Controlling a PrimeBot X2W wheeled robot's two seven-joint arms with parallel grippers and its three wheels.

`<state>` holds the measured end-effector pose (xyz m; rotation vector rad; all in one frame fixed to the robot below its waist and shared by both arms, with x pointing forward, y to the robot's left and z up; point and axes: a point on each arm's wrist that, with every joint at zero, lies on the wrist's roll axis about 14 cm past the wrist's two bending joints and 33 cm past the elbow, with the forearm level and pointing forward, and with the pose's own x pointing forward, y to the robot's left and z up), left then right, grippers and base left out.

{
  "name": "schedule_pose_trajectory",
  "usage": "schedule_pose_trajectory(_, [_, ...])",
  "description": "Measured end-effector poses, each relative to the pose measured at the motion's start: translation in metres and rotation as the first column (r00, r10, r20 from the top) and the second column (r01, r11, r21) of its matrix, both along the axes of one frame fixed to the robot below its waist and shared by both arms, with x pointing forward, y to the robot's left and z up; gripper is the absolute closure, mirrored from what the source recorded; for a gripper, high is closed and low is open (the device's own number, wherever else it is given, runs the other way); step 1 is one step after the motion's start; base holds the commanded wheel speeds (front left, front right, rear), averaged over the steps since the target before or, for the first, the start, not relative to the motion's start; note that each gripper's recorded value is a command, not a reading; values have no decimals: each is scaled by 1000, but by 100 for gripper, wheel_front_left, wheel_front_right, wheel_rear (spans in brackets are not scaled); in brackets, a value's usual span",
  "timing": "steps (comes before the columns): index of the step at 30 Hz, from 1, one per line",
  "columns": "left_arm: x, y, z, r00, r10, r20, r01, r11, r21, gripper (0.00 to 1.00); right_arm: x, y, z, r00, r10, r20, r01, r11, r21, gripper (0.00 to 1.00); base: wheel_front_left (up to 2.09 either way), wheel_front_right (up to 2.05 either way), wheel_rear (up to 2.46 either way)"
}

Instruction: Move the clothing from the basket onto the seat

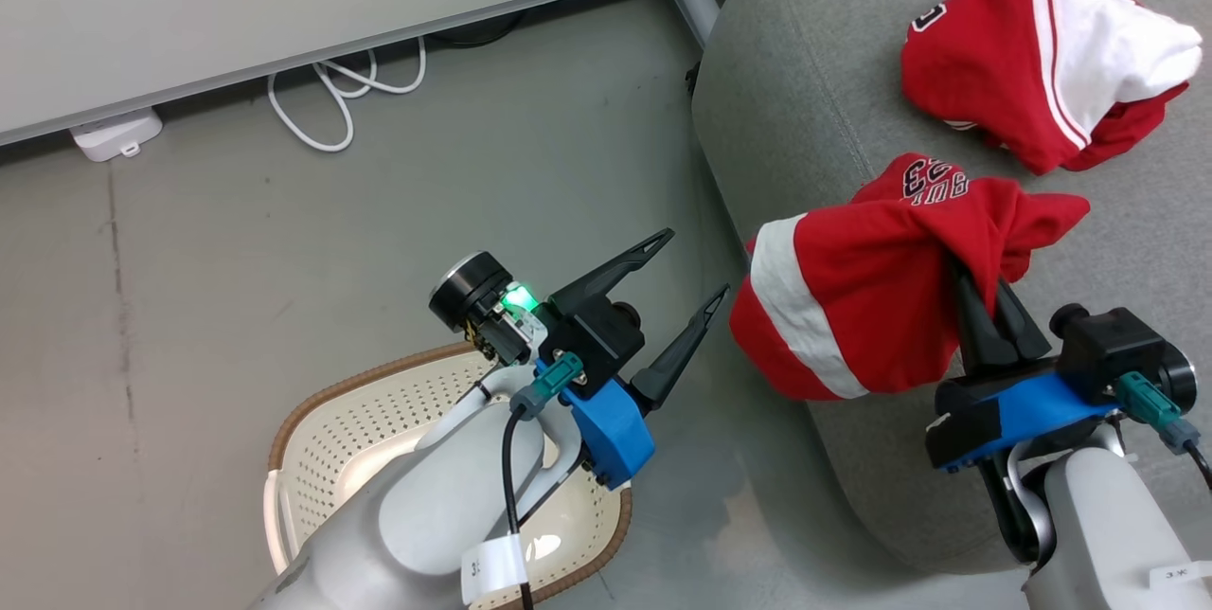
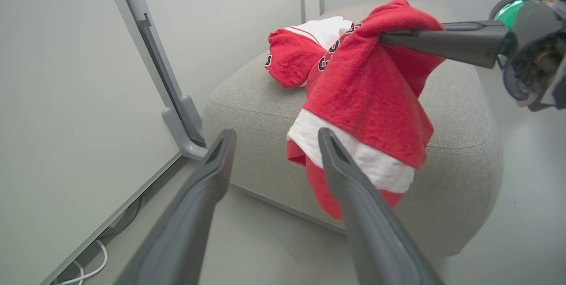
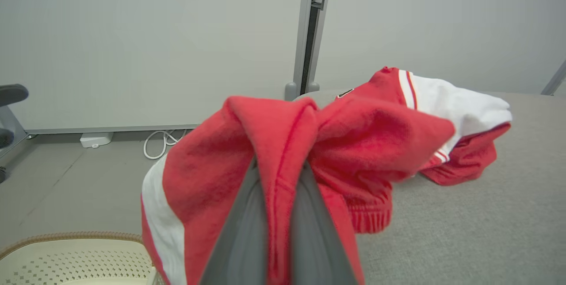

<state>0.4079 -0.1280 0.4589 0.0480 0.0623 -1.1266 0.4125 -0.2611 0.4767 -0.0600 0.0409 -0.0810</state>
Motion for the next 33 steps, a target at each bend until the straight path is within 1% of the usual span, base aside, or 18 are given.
schedule_pose_trajectory(6, [-1, -3, 1, 1000, -12, 2, 12, 1000, -2, 0, -4, -2, 5, 1000, -9, 13, 9, 1000, -10, 100, 0, 0, 0])
schedule_pose_trajectory(10, [0, -3, -1, 1000, -12, 0, 12, 1000, -4, 0, 8, -3, 20, 998, -6, 57, 7, 1000, -21, 100, 0, 0, 0])
schedule_pose_trajectory(15, [14, 1, -4, 1000, -3, 9, 3, 1000, -6, 0, 44, -15, 69, 981, -6, 196, 19, 998, -67, 100, 0, 0, 0])
schedule_pose_trajectory(20, [33, 7, -20, 1000, 7, 3, -7, 1000, 4, 0, 82, -43, 125, 938, -34, 344, 83, 988, -130, 100, 0, 0, 0])
schedule_pose_trajectory(24, [48, 11, -38, 1000, 8, -9, -8, 1000, 14, 0, 104, -83, 165, 891, -93, 445, 190, 965, -178, 100, 0, 0, 0])
schedule_pose_trajectory(28, [61, 15, -58, 999, 13, -30, -13, 1000, 19, 0, 117, -125, 185, 845, -172, 506, 304, 934, -189, 100, 0, 0, 0])
schedule_pose_trajectory(31, [70, 19, -74, 999, 21, -47, -20, 1000, 22, 0, 125, -152, 175, 846, -220, 485, 360, 907, -217, 100, 0, 0, 0])
schedule_pose_trajectory(33, [75, 21, -84, 998, 23, -59, -22, 1000, 21, 0, 128, -172, 154, 854, -273, 443, 396, 893, -214, 100, 0, 0, 0])
